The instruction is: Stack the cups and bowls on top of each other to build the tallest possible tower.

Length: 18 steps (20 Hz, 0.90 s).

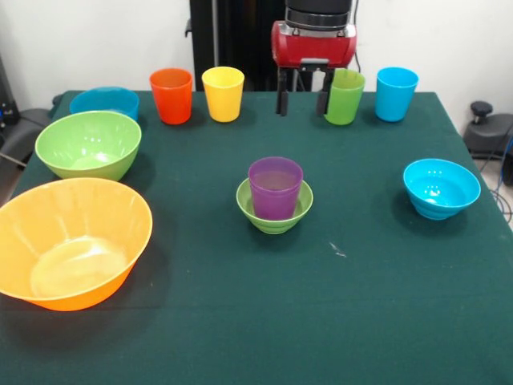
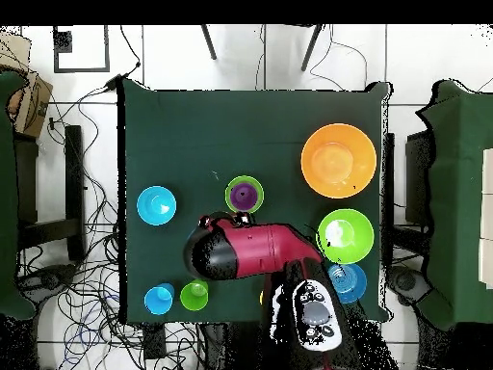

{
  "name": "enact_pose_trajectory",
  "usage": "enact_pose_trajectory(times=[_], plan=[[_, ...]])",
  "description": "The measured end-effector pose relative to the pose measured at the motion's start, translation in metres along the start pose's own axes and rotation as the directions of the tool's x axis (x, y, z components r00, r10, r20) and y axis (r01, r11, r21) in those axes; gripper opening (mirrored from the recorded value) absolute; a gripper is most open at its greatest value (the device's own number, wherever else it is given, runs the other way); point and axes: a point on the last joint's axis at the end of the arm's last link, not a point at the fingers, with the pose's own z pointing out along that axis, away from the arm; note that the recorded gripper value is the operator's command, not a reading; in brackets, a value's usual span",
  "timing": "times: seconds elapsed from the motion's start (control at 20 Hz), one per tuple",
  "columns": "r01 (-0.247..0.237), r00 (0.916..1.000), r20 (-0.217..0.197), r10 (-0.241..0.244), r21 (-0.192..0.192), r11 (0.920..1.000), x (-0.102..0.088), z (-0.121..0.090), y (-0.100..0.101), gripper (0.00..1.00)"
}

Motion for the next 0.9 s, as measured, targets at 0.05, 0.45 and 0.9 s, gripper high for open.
enact_pose_trajectory(times=[0.05,0.45,0.9], plan=[[-0.002,1.0000,0.000,0.002,0.000,1.0000,0.000,0.000,-0.001,1.00],[-0.033,0.9995,-0.002,0.033,0.007,0.9994,0.000,0.001,-0.019,1.00],[-0.033,0.9995,-0.003,0.033,0.006,0.9995,0.001,0.002,-0.018,1.00]])
